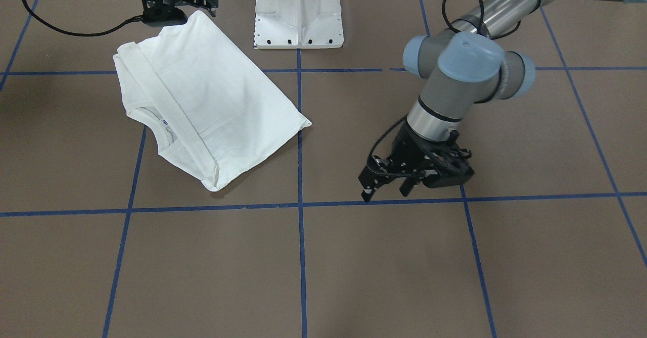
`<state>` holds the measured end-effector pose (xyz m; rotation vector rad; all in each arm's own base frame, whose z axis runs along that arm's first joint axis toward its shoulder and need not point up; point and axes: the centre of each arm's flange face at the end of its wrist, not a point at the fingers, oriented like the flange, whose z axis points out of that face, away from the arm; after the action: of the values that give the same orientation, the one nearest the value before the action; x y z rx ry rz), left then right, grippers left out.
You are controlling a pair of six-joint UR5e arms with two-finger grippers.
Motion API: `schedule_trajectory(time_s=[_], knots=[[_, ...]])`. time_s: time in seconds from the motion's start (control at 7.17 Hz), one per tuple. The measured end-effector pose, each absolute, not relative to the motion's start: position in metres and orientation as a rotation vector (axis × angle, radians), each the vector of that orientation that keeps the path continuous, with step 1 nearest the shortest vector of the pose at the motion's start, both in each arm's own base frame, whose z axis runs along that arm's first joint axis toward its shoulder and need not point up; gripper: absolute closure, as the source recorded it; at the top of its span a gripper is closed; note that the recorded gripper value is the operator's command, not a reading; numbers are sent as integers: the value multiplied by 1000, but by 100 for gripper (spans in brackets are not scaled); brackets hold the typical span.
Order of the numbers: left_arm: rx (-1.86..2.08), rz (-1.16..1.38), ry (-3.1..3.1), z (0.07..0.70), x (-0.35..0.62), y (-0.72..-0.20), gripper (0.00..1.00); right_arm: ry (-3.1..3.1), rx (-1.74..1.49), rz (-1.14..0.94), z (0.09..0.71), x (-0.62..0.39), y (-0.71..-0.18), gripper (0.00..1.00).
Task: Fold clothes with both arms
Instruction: 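Move the left gripper to the shirt corner nearest it and grasp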
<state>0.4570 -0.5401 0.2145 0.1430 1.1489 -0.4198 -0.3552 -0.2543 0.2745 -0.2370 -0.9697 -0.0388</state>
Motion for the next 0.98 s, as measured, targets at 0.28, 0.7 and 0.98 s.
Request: schedule_trajectory(time_s=[0.28,0.7,0.98], knots=[[1,-453,1173,200,523,-469,1,-1048,-135,59,242,-322,-302,0],[-91,-460,1149,205,592,-392,4,-1084,-68,133,227,-290,-331,0],[-120,-463,1126,212,615,-376,11,-1085,-63,141,227,-287,-334,0]])
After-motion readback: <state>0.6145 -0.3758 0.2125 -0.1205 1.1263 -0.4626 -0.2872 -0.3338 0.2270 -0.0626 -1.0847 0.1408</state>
